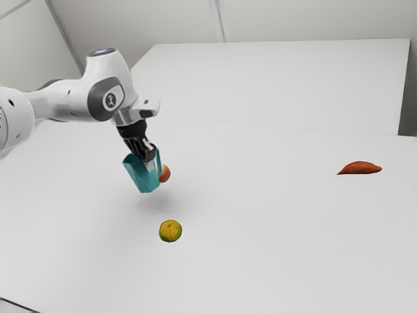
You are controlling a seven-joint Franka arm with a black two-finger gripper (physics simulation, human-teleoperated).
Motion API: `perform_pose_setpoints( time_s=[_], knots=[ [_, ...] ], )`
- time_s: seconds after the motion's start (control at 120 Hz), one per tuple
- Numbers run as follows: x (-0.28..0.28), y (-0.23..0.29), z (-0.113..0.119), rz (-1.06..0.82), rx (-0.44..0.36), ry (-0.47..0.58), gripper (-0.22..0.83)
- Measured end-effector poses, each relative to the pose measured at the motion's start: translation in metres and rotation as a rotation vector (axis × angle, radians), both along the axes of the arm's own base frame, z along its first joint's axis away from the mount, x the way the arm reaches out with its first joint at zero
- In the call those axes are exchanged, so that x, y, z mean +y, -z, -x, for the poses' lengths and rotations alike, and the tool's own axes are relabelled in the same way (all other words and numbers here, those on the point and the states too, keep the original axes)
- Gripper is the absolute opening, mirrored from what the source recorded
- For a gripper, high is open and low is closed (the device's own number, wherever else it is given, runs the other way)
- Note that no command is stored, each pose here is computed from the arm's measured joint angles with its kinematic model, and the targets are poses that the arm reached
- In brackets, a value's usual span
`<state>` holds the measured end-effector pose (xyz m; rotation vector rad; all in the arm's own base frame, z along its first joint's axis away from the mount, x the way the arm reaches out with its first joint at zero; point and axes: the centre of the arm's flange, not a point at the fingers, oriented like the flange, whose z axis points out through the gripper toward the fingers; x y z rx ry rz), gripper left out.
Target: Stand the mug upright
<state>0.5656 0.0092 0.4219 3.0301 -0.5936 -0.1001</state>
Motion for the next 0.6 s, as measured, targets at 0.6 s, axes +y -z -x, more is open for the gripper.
perform_pose_setpoints(
  time_s=[0.6],
  knots=[
    [-0.036,0.072,0.0,-0.094,-0.107,-0.167,-0.17]
  ],
)
